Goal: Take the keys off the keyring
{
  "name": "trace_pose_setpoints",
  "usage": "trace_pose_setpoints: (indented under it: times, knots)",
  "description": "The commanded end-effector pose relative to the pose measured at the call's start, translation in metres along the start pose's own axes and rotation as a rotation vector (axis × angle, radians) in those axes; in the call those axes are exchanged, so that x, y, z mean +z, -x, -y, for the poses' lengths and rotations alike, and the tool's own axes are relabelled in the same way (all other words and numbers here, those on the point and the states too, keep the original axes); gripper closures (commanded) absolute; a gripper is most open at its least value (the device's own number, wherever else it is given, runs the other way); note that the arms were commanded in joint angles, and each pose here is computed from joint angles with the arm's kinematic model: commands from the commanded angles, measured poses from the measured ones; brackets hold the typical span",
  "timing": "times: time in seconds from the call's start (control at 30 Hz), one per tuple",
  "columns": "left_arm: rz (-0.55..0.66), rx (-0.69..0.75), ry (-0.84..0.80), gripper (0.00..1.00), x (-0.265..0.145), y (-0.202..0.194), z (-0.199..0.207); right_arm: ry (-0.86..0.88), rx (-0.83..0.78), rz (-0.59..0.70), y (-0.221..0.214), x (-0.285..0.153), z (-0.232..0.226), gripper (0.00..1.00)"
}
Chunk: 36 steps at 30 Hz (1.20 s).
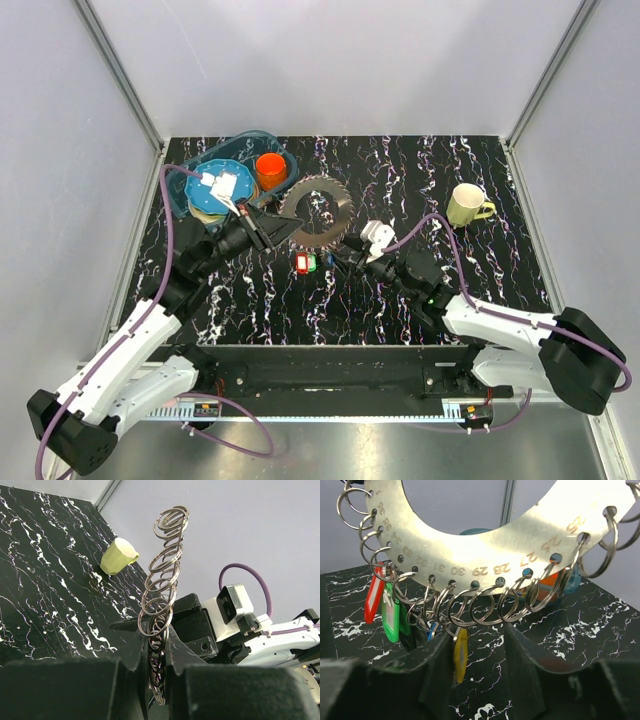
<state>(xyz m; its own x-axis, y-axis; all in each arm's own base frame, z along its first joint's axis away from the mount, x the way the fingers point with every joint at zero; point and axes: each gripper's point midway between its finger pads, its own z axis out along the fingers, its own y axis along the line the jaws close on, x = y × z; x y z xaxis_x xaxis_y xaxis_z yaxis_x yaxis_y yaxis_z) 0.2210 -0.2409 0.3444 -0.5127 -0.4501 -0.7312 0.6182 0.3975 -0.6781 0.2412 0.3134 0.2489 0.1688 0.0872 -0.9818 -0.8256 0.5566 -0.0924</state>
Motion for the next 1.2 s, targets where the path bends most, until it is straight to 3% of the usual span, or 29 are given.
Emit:
trace_pose_setpoints:
  times: [0.0,0.2,0.37,0.7,0.87,0.97,1.0,1.17]
  knots:
    - [0.078,0.042,-0.107,1.00,-0.007,0.021,0.030,0.012,-0.008,0.086,0.028,0.008,-0.002,0.57]
    - [0.105,0.060,0.003,1.00,-0.010,0.013,0.000,-0.018,0.030,0.038,0.023,0.003,0.002,1.00]
    - [0.127,0.070,0.135,1.00,-0.012,0.004,-0.037,-0.054,0.040,-0.010,0.024,0.000,0.008,1.00]
    - [0.136,0.008,0.277,1.00,-0.012,-0.010,-0.077,-0.088,0.057,-0.252,-0.006,-0.019,0.012,1.00]
    - [0.078,-0.015,0.433,0.97,-0.021,-0.039,-0.121,-0.123,0.048,-0.229,0.012,-0.010,0.021,1.00]
    - [0.081,-0.047,0.500,0.98,-0.029,-0.052,-0.139,-0.144,0.035,-0.280,0.010,0.001,0.027,1.00]
    - [0.089,-0.057,0.507,1.00,-0.031,-0.053,-0.141,-0.157,0.032,-0.345,-0.004,-0.001,0.029,1.00]
    - [0.116,-0.097,0.472,1.00,-0.033,-0.058,-0.140,-0.148,0.030,-0.396,-0.018,-0.002,0.027,1.00]
